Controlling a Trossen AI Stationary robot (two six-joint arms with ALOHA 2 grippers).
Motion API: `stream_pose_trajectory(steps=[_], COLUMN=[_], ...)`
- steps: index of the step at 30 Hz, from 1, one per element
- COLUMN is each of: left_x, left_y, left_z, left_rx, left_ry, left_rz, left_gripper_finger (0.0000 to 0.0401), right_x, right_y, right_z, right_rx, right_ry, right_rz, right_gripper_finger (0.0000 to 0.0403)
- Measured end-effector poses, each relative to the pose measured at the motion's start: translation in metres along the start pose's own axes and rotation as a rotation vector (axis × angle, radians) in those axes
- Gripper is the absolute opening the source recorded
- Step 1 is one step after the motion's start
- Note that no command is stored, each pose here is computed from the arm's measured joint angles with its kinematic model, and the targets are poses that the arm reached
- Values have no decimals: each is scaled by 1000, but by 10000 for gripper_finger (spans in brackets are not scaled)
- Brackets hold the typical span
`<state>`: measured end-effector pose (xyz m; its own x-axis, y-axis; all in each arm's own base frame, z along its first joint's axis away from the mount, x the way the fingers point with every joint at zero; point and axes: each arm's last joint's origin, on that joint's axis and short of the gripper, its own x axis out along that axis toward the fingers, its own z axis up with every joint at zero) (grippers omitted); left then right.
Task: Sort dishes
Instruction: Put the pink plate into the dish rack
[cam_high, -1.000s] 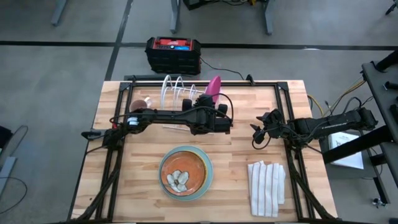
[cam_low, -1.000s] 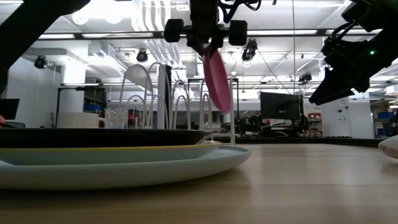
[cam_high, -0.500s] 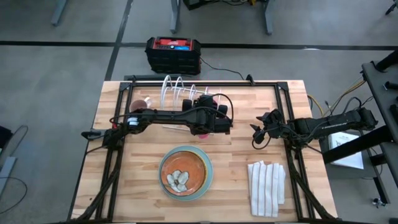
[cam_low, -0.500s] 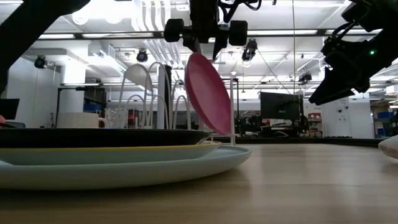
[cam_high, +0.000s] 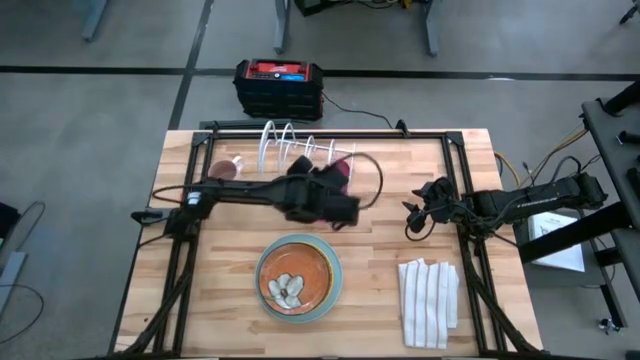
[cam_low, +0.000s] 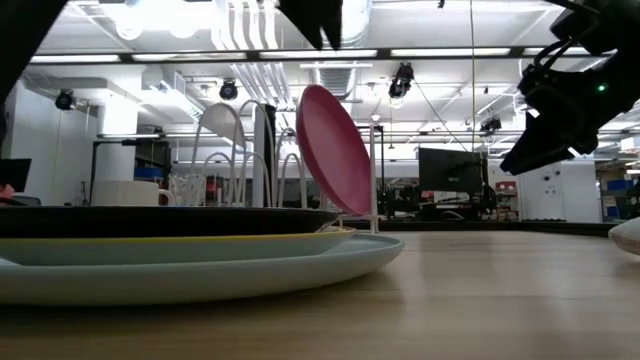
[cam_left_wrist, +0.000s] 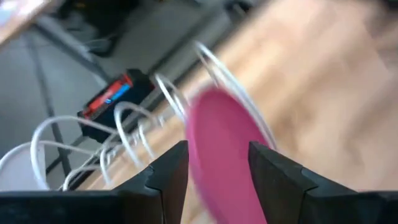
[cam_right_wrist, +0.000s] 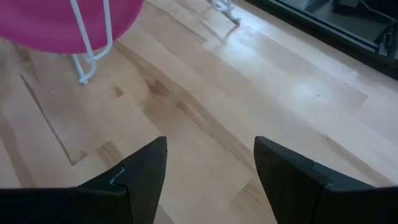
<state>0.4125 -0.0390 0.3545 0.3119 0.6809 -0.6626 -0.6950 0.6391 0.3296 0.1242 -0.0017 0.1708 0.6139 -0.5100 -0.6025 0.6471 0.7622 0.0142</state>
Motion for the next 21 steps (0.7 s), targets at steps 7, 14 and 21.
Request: stream_pose_trajectory(steps=[7, 14, 21], left_x=[-48, -58, -36], left_y=[-12, -21, -17], left_z=[-27, -38, -38], left_rx=[455, 677, 703], left_ry=[114, 116, 179], left_rz=[-290, -375, -332], left_gripper_finger=[106, 10, 0], right_x=[0, -4, -9], right_y=[0, 3, 5], right_z=[0, 9, 19], right_rx=[4, -2, -19], right_ry=[-5, -27, -55], right_rz=[3, 16, 33], right_gripper_finger=[237, 230, 216])
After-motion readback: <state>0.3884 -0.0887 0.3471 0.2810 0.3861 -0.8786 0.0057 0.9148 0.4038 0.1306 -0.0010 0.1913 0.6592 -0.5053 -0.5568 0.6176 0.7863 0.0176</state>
